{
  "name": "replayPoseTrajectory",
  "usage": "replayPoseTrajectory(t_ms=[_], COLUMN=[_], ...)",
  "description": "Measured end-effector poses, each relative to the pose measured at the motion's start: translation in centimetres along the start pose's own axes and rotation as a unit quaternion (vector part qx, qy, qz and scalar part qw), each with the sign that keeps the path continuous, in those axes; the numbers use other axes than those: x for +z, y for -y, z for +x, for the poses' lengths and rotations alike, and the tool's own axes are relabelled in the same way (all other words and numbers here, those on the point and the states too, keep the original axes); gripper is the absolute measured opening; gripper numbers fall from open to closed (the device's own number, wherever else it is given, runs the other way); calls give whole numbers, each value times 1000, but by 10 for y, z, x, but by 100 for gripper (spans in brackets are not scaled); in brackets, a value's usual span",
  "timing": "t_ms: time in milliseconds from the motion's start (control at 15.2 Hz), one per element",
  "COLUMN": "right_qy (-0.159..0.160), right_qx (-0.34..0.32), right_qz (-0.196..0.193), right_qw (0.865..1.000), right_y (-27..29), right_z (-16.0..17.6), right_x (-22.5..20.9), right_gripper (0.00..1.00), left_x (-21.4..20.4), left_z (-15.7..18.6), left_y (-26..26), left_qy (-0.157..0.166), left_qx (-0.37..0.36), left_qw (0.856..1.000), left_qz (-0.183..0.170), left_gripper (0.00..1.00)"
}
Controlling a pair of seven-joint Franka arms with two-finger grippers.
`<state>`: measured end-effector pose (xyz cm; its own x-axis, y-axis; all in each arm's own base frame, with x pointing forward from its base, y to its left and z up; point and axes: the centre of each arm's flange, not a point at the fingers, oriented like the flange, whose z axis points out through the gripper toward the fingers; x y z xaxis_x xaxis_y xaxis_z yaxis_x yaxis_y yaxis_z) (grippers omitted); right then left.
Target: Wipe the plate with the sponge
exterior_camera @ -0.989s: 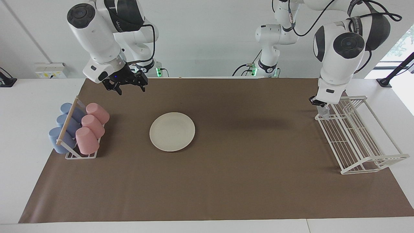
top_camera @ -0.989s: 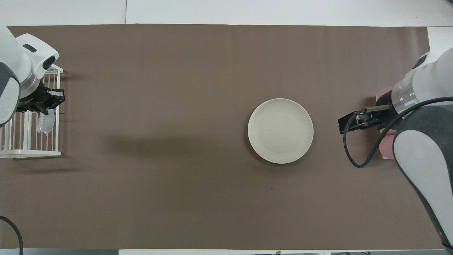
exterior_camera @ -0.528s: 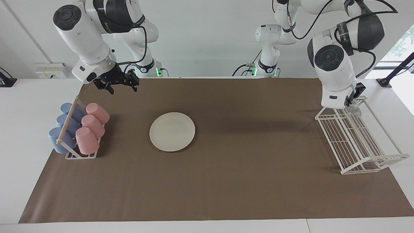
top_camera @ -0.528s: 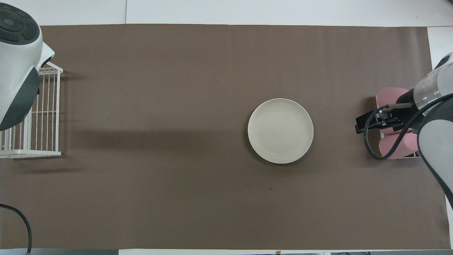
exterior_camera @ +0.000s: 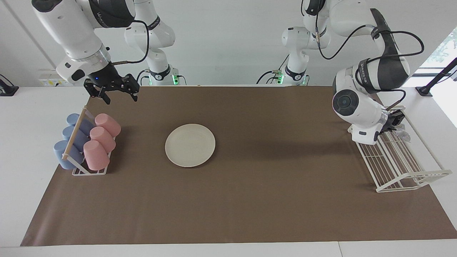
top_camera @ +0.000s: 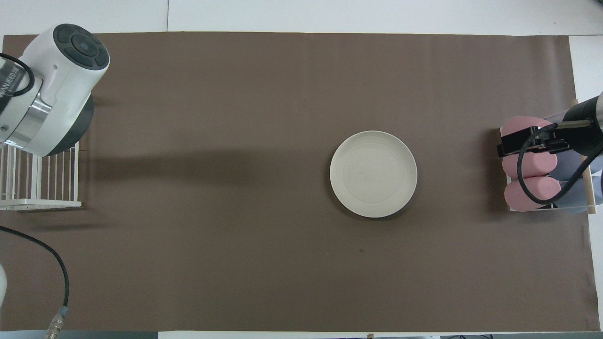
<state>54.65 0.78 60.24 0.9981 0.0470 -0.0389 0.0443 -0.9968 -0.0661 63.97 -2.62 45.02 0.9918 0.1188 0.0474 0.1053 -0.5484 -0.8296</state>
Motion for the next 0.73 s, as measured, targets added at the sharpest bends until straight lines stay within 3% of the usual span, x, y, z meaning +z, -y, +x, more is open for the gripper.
replayPoseTrajectory(t_ms=[264,726], right_qy=[3,17], right_qx=[11,3], right_qz=[-2,1], right_qw=[1000,1000], right_y=[-14,-38], right_z=[-1,-7], right_x=[0,2], right_gripper=[100,100], left_x=[28,26], left_z=[8,8], left_y=[-33,-34], left_qy=[10,10], left_qx=[-20,-25], left_qw=[1000,1000], left_qz=[20,9], left_gripper=[4,4])
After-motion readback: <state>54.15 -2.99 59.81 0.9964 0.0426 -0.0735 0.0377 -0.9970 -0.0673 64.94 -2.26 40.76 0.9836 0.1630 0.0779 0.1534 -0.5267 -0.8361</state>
